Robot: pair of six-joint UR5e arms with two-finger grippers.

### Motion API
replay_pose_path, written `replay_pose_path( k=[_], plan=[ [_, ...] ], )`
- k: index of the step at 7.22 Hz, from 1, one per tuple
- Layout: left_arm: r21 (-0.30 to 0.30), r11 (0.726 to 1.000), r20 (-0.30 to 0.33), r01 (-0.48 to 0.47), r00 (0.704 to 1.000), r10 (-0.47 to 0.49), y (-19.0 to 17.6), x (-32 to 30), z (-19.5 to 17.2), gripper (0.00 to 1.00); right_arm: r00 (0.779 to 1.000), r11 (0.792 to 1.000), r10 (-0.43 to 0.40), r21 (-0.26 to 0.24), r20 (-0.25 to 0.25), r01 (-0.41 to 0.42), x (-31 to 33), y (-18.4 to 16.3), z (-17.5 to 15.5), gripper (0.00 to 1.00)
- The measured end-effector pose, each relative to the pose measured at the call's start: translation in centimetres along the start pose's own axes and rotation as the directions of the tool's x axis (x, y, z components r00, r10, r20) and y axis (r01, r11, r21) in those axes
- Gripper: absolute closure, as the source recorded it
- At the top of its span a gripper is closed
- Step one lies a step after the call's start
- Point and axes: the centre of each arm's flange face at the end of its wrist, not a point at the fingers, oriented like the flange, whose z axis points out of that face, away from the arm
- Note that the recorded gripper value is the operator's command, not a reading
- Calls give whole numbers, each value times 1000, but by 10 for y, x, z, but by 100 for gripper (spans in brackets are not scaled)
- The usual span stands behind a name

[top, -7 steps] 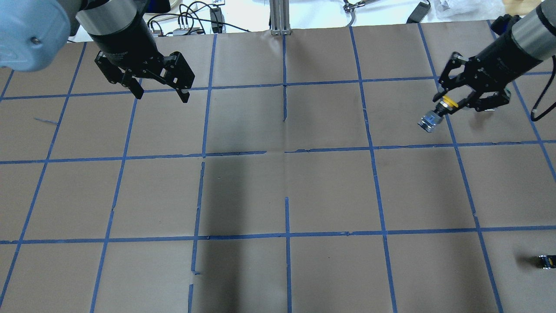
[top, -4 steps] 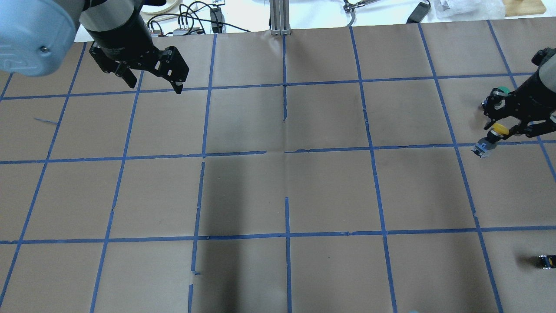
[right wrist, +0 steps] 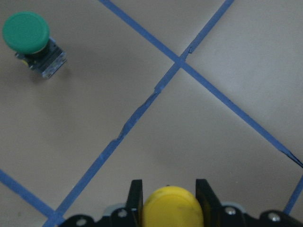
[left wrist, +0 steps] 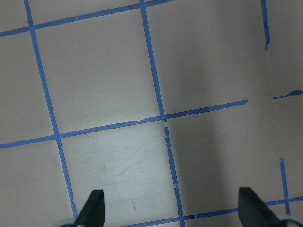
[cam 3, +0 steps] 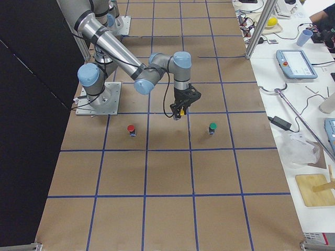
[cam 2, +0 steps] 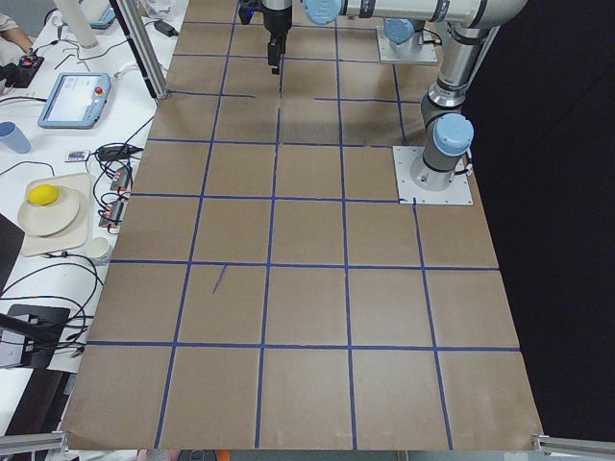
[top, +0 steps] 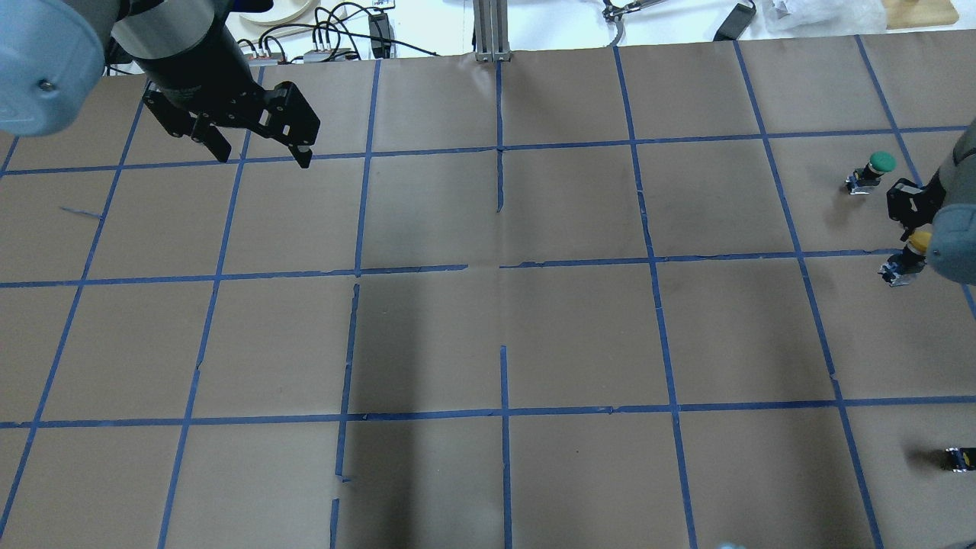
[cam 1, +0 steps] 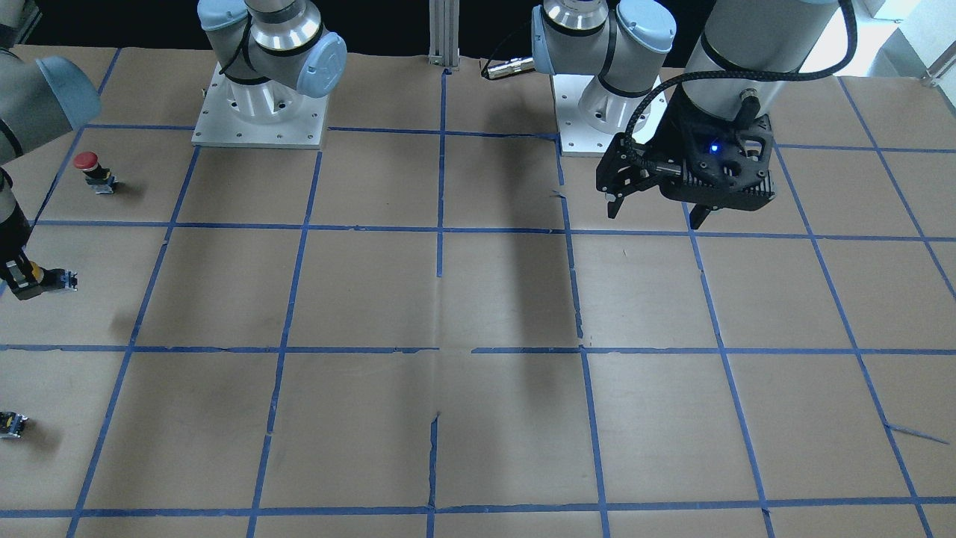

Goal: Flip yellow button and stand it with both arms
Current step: 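Lower the button upright onto the table with the right gripper and release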

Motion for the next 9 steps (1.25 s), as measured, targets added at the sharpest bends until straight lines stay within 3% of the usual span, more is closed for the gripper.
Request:
replay_pose_path(
  k=[3,6,9],
  plan=[
    [-7,1000,0,4,1000,-4,-2,0,5,1,995,994,74,85,-64,-69,0,8,40,94],
    [-5,1000,0,1,1000,-1,-3,0,6,1,993,983,109,154,-39,-102,6,30,49,92],
    [-1,1000,-2,0,1000,0,-2,0,5,1,988,977,148,160,-32,-142,10,45,54,85]
  ],
)
